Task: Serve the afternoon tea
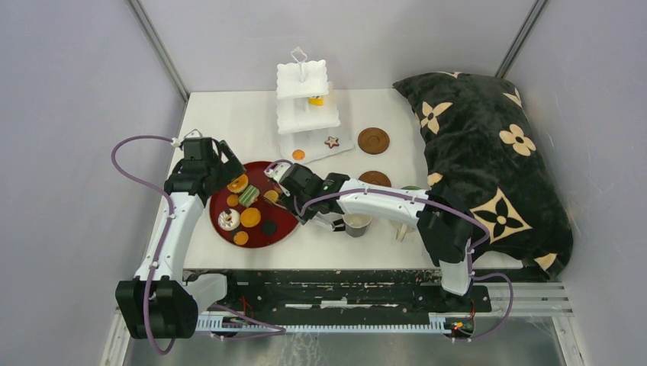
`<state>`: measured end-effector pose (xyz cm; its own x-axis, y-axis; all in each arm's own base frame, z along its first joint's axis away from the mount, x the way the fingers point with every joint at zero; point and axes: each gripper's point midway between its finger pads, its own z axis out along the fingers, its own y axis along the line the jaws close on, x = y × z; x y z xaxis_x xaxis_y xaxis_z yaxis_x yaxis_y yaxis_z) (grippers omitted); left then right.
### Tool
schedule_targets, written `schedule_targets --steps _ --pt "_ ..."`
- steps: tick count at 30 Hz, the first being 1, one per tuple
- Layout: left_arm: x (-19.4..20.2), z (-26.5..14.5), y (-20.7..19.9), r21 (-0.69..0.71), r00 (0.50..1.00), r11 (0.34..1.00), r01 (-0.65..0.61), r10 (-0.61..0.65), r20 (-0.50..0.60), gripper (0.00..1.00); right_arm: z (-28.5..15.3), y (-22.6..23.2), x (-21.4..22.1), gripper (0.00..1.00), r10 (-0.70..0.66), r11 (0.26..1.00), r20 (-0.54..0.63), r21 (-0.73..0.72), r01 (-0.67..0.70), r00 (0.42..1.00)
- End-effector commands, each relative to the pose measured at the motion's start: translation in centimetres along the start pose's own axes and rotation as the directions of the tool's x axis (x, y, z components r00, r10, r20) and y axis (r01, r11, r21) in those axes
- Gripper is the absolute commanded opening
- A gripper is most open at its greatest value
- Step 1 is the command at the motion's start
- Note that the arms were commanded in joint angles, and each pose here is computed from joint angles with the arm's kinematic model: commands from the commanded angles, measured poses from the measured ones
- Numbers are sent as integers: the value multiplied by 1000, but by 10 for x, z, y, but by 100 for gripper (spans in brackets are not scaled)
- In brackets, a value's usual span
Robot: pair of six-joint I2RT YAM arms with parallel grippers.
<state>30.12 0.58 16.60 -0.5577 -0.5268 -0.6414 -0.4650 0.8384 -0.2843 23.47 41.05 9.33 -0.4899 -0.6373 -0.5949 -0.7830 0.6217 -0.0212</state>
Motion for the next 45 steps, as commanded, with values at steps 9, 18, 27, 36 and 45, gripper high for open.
schedule_targets --steps 9,18,27,36,45 --pt "-16 0 -1 -10 999 1000 -15 16 49 99 -73 -2 -54 15 21 999 181 -41 -14 983" --pt "-21 3 -2 -11 999 1000 -15 16 48 99 -107 -37 -63 14 113 993 227 -58 -102 967" --pt "-21 2 -4 4 999 1000 -7 7 46 99 -152 -82 -71 14 192 981 297 -40 -188 936" --pt "-19 4 -6 16 999 1000 0 0 41 99 -184 -126 -79 15 211 967 382 53 -250 900" --pt "-18 3 -7 23 999 1000 3 -4 42 99 -175 -154 -121 15 210 952 461 105 -289 862"
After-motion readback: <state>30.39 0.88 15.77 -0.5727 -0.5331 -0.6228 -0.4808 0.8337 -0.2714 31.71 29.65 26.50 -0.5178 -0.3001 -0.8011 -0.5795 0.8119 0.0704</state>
